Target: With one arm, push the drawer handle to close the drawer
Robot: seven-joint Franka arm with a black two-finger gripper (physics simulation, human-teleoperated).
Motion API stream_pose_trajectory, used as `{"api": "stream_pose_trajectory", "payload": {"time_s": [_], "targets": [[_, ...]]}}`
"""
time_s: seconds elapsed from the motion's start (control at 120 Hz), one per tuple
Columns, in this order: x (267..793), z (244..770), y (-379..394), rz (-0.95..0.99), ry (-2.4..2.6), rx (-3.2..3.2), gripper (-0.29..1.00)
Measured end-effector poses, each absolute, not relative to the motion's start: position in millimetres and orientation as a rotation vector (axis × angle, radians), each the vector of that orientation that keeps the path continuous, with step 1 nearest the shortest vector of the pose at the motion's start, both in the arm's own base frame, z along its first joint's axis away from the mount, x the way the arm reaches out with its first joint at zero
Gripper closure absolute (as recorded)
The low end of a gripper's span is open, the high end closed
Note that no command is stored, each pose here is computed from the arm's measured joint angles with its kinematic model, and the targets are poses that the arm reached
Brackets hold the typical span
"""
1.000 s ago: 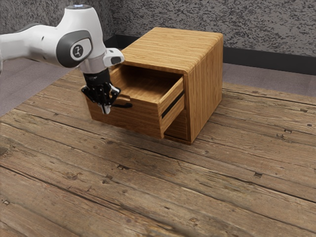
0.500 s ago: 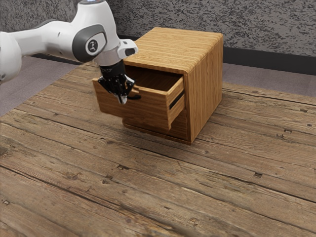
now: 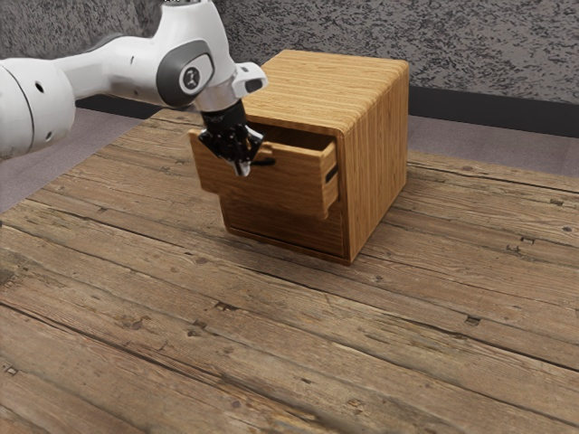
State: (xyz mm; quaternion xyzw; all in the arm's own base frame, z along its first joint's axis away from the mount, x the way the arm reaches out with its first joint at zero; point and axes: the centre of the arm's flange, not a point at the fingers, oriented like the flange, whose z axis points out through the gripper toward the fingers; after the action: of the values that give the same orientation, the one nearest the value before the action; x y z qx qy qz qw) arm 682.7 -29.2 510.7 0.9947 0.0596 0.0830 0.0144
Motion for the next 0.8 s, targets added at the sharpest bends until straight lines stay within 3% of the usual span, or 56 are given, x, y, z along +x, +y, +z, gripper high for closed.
{"api": "stream_pose_trajectory", "payload": {"time_s": [0.5, 0.8], "targets": [[725, 508, -30, 0.395, 0.139, 3.066, 0.7], [723, 512, -38, 0.456, 0.082, 3.06, 0.69]]}}
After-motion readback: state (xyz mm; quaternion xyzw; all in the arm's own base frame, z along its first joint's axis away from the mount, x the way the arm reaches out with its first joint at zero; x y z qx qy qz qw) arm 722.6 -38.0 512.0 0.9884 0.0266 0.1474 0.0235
